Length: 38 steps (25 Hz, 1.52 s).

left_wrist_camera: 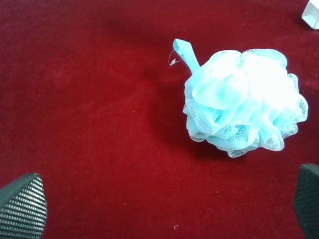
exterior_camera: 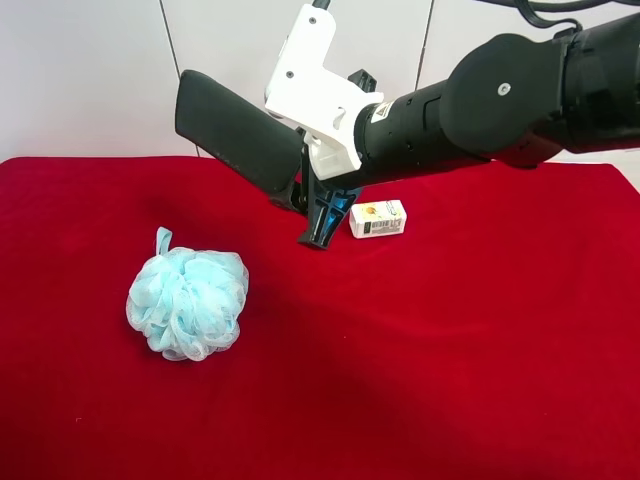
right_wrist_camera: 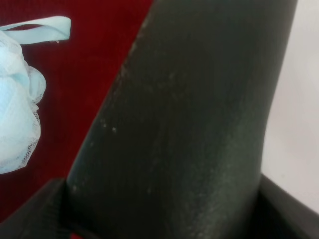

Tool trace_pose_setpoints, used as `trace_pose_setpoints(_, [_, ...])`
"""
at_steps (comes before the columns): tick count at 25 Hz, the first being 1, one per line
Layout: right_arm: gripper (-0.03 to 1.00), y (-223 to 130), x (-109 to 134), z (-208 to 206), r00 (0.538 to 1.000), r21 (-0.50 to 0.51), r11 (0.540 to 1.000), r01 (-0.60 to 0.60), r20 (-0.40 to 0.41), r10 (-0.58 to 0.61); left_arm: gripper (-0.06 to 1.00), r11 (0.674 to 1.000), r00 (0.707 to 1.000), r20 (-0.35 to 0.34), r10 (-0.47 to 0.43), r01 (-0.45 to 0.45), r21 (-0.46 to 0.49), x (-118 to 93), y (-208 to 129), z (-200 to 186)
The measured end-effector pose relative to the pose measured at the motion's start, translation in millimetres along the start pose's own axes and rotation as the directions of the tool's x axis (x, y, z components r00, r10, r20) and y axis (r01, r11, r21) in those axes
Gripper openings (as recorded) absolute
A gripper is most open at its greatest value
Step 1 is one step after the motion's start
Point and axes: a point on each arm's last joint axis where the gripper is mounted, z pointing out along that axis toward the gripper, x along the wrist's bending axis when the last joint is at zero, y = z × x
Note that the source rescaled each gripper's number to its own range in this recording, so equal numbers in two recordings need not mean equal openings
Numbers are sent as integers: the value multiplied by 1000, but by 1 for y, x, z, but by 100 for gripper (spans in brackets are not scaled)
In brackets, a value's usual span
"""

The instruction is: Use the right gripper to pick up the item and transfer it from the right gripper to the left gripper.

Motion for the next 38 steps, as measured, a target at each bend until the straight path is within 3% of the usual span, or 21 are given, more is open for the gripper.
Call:
trace_pose_setpoints(4, [0, 0, 0, 0, 1000, 0, 1000, 0, 0, 0, 100, 999, 999, 21, -23, 24, -41, -2, 4, -2])
trace_pose_setpoints(8, [0, 0, 0, 0, 1000, 0, 1000, 0, 0, 0, 100, 976, 989, 119, -92, 113, -187, -9, 19, -5])
trace_pose_setpoints(10, [0, 0, 0, 0, 1000, 0, 1000, 0, 0, 0, 100, 963, 979, 164, -123, 157, -217, -12, 25, -4])
trace_pose_setpoints(20, [0, 0, 0, 0, 1000, 0, 1000, 0, 0, 0, 100, 932, 908, 254, -333, 358, -55, -12, 65, 55])
trace_pose_setpoints(24, [0, 0, 0, 0, 1000, 0, 1000, 0, 1, 0, 100, 892, 853, 281, -439, 452, 20, -11, 77, 86])
trace_pose_setpoints(31, [0, 0, 0, 0, 1000, 0, 1000, 0, 1, 0, 100, 740, 687, 301, -662, 662, 118, -8, 90, 142])
trace_pose_setpoints(33, [0, 0, 0, 0, 1000, 0, 1000, 0, 1, 0, 100, 686, 622, 325, -712, 715, 135, -9, 93, 153])
trace_pose_setpoints(34, [0, 0, 0, 0, 1000, 0, 1000, 0, 1, 0, 100, 694, 624, 344, -701, 707, 132, -9, 95, 159])
trace_pose_setpoints(35, [0, 0, 0, 0, 1000, 0, 1000, 0, 1, 0, 100, 683, 602, 370, -707, 717, 139, -11, 96, 163])
trace_pose_setpoints(38, [0, 0, 0, 0, 1000, 0, 1000, -3, 1, 3, 100, 714, 606, 420, -675, 680, 166, -15, 100, 174])
